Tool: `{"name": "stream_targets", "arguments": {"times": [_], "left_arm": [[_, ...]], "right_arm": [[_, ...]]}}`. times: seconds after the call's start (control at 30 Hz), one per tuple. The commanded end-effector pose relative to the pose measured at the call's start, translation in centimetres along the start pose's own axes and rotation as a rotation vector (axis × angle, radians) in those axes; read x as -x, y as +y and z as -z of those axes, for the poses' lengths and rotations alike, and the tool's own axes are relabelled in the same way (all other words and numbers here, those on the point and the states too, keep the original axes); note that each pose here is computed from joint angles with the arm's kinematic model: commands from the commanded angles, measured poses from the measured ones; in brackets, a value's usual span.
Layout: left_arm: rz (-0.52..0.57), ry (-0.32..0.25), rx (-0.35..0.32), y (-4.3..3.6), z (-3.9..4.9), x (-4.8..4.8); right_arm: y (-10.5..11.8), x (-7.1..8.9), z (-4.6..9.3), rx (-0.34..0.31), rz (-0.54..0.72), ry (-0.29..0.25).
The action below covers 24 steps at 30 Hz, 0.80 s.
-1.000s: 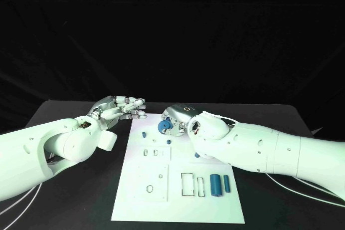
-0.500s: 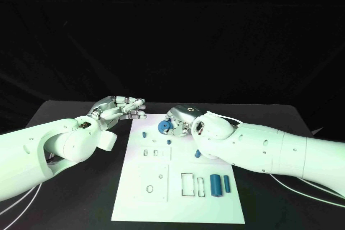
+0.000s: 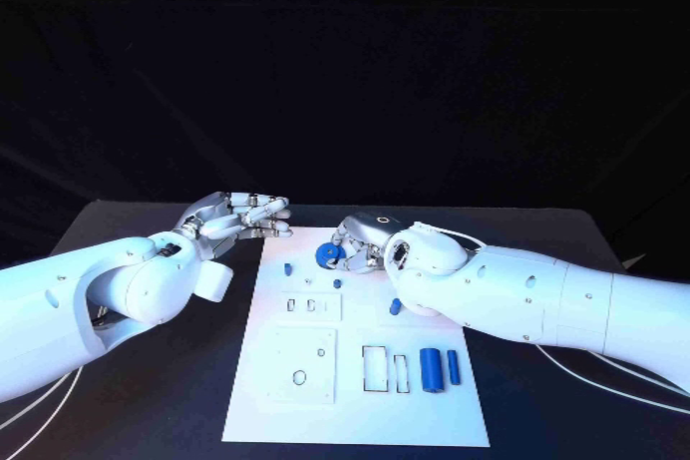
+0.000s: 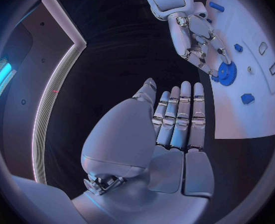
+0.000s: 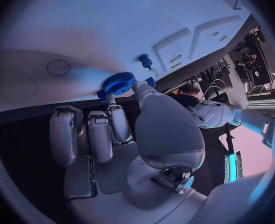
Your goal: Assemble the parts on the task board
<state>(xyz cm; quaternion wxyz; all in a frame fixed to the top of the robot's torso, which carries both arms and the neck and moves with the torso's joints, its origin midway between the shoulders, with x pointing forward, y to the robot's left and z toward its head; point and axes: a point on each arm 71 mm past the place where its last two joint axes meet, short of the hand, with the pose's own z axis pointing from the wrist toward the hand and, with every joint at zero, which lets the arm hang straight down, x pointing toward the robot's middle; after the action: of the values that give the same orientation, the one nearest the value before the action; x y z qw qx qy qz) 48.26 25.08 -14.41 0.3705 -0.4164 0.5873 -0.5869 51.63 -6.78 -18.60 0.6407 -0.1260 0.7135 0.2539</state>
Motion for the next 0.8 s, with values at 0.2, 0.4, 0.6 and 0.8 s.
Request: {"name": "stream_targets", "arguments": {"times": [0.2, 0.4, 0.6, 0.8], "left_arm": [[0.006, 0.010, -0.006, -0.12, -0.04, -0.06], [0.005, 0.007, -0.006, -0.09, -0.09, 0.09], [0.007, 0.002, -0.004, -0.03, -0.14, 0.31], [0.011, -0.006, -0.001, 0.10, -0.18, 0.56]], "right_arm": [[-0.2, 0.6, 1.1, 0.015, -0.027, -0.049], [-1.6, 2.3, 3.1, 0.013, -0.150, -0.098], [-5.1, 3.9, 5.7, -0.006, -0.351, -0.053], [-9.4, 4.8, 8.7, -0.002, -0.540, -0.009]]}}
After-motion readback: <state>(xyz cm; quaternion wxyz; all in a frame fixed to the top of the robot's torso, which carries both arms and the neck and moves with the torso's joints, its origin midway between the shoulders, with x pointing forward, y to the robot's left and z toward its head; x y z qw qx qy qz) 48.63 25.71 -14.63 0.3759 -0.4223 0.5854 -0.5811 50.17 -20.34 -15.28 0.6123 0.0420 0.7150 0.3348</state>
